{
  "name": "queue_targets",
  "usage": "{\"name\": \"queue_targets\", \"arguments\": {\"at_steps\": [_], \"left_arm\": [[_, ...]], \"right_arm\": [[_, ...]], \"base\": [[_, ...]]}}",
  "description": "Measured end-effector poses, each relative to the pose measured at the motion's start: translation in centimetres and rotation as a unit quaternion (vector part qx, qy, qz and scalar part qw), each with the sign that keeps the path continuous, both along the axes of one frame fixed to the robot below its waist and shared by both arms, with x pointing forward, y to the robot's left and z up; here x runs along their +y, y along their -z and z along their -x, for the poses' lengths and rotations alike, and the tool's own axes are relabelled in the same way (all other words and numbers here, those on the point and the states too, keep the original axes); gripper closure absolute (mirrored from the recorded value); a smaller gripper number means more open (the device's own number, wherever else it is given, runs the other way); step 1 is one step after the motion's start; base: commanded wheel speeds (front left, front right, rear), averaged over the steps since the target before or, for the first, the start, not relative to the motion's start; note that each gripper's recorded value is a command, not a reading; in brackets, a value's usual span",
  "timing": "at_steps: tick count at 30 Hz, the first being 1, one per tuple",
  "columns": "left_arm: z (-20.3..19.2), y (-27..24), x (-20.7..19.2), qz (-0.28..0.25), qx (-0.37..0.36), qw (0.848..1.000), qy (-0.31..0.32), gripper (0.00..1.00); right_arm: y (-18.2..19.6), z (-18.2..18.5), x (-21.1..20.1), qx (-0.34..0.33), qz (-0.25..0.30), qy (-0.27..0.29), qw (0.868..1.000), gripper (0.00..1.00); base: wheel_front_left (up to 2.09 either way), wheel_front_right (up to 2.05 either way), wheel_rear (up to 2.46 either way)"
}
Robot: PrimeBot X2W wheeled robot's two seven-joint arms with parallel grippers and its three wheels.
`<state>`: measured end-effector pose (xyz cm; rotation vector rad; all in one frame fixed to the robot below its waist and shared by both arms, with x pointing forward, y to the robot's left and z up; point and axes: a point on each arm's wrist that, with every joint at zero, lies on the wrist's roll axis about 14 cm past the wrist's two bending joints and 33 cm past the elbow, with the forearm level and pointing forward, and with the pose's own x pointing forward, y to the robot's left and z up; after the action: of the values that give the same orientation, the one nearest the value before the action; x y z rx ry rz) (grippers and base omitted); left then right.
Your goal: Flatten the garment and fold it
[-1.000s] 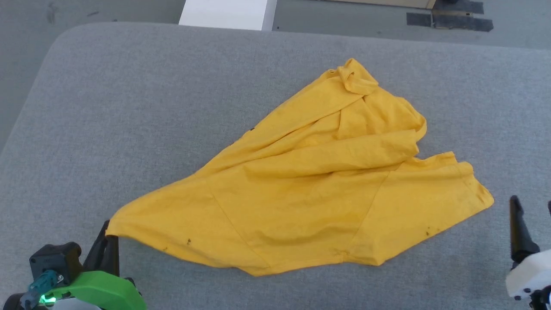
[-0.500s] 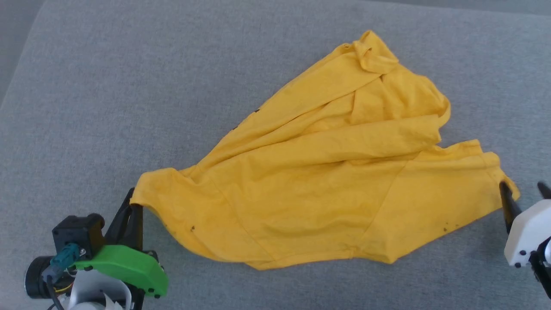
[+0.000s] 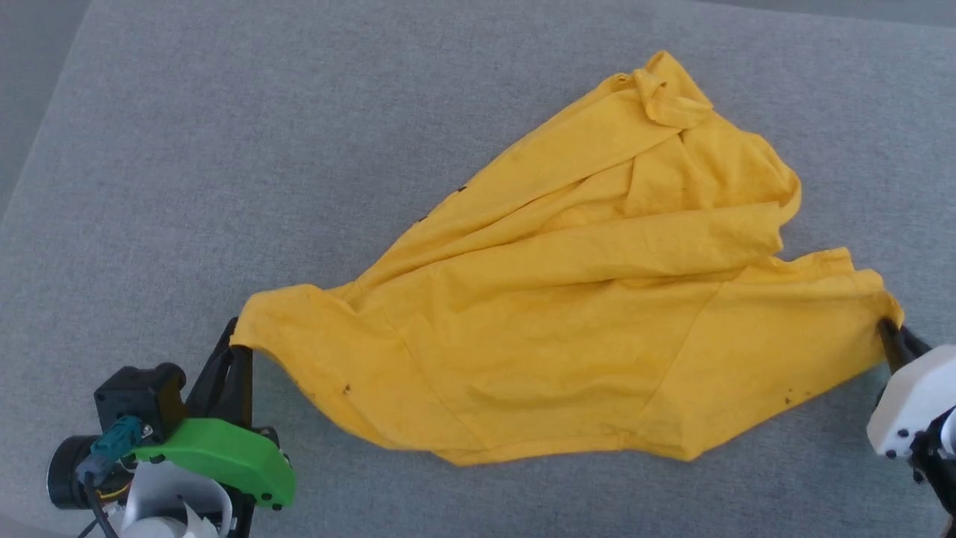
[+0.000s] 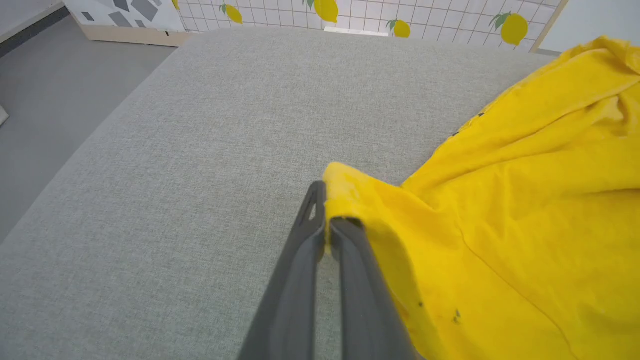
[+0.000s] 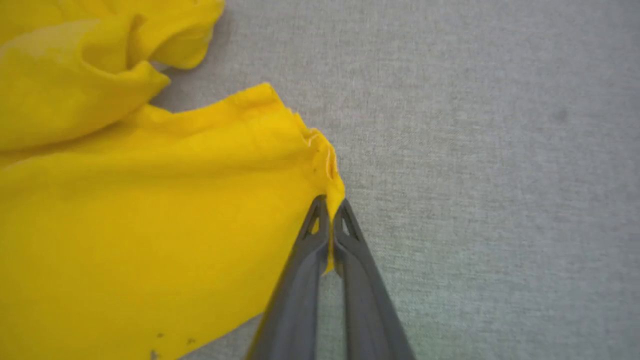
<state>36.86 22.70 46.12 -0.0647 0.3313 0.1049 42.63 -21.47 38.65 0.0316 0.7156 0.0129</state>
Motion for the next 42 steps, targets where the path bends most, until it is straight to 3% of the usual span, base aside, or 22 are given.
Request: {"name": "queue_targets", "arguments": {"at_steps": [3, 7, 13, 19, 26, 35, 38, 42], "left_arm": [[-0.7, -1.5, -0.5, 0.003, -0.027, 1.0, 0.011, 1.0], [-2.2, -5.0, -1.3, 0.014, -0.087, 0.996, 0.032, 1.0], [-5.0, -12.8, -1.1, -0.002, -0.195, 0.98, 0.049, 1.0], [-7.2, -23.4, -0.7, -0.035, -0.309, 0.949, 0.057, 1.0], [-7.7, -31.7, -2.4, -0.056, -0.365, 0.925, 0.091, 1.0], [-7.2, -37.5, -5.0, -0.03, -0.382, 0.915, 0.123, 1.0], [-8.1, -38.1, -5.5, -0.031, -0.37, 0.92, 0.127, 1.0], [-10.6, -37.6, -6.0, -0.018, -0.34, 0.932, 0.122, 1.0]], "right_arm": [[-3.2, -1.8, -0.1, -0.075, -0.022, 0.019, 0.997, 1.0], [-9.9, -4.3, 0.0, -0.193, -0.036, 0.026, 0.98, 1.0], [-21.4, -5.9, 0.5, -0.353, -0.038, 0.013, 0.935, 1.0], [-33.3, -5.6, 1.4, -0.484, -0.015, -0.02, 0.875, 1.0], [-41.0, -4.2, 3.1, -0.54, 0.004, -0.052, 0.84, 1.0], [-47.0, -2.1, 3.5, -0.568, 0.015, -0.06, 0.821, 1.0], [-47.4, -2.7, 3.5, -0.556, 0.015, -0.057, 0.829, 1.0], [-46.5, -5.5, 4.1, -0.517, 0.006, -0.057, 0.854, 1.0]], "base": [[0.0, 0.0, 0.0], [0.0, 0.0, 0.0], [0.0, 0.0, 0.0], [0.0, 0.0, 0.0], [0.0, 0.0, 0.0], [0.0, 0.0, 0.0], [0.0, 0.0, 0.0], [0.0, 0.0, 0.0]]}}
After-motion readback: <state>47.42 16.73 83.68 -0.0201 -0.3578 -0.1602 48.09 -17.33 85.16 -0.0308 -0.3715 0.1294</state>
